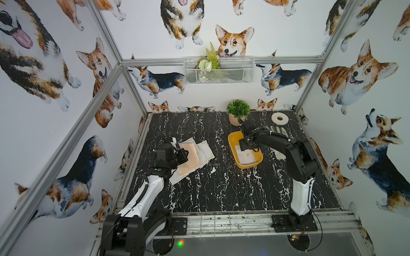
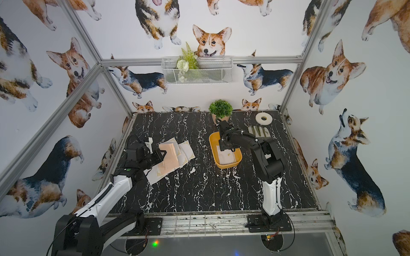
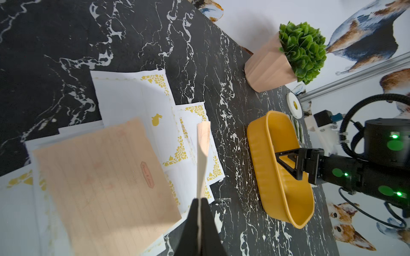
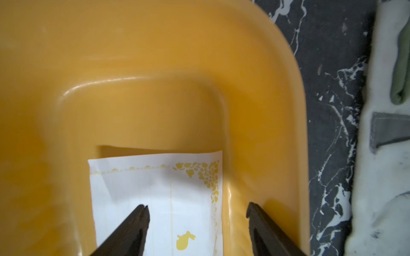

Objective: Take out the stationery paper from the storage box
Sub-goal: Place the stationery paper at the center of the board, then pick up the stationery paper from the storage box.

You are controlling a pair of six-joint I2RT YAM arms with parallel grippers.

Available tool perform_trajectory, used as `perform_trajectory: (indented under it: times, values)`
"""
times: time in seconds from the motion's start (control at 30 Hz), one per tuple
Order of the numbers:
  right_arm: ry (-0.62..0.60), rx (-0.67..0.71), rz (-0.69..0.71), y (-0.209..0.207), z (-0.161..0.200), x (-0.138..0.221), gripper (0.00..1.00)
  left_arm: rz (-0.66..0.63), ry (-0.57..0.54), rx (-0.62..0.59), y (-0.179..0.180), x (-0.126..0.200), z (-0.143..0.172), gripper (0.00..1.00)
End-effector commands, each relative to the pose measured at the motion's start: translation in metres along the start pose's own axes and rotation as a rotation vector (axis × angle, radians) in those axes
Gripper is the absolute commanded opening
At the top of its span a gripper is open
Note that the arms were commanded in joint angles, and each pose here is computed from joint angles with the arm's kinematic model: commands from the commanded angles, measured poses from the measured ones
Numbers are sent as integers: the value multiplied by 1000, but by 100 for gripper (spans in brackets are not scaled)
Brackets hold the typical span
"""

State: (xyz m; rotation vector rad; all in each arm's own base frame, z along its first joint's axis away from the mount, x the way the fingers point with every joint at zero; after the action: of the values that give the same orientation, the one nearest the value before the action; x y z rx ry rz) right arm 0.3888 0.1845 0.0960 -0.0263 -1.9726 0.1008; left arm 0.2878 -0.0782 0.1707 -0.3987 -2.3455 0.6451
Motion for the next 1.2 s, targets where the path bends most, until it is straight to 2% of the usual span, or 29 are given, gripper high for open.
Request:
perform_trajectory:
  times: [0.0, 0.2, 0.33, 0.43, 0.57, 0.73, 0.8, 0.87, 1.03, 1.17]
  values:
    - [31, -8, 11, -5, 0, -11, 76, 40, -20, -8, -4, -3, -5, 0]
    - [94, -38, -7, -3, 4, -31, 76, -4, 14, -18, 3, -6, 1, 26]
    - [122, -49, -10, -1, 11, -40, 76, -88, 20, -34, 10, -1, 0, 59]
    - [151, -58, -9, -2, 19, -47, 73, -212, 29, -29, 22, 7, -1, 72]
    - [173, -67, -10, -4, 30, -54, 61, -253, 11, -36, 26, 14, -1, 75]
    - [193, -75, -15, -5, 39, -57, 36, -268, 4, -41, 26, 19, -3, 76]
    - [186, -74, -16, -6, 37, -54, 29, -262, 0, -42, 24, 19, -4, 76]
    - [171, -74, -16, -7, 33, -46, 17, -249, -3, -42, 22, 19, -5, 76]
    - [81, -88, -51, -9, 12, -8, 13, -152, -4, -59, 9, 17, -8, 77]
    - [10, -109, -98, -10, -3, 28, 13, 50, -4, -42, -14, 7, -10, 78]
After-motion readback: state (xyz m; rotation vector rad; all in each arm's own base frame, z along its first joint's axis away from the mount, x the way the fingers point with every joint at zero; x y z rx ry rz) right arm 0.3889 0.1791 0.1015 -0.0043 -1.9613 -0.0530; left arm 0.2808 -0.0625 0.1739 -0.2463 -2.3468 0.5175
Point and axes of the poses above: each gripper's point midway between its finger pads, its own x axis back along the fingers, its own y axis along the line the jaws close on, z = x × y, the point moved 5 cm from there along x, back along the fingers, and after that the axes turned 8 degrees about -x, right-handed, at the moved point
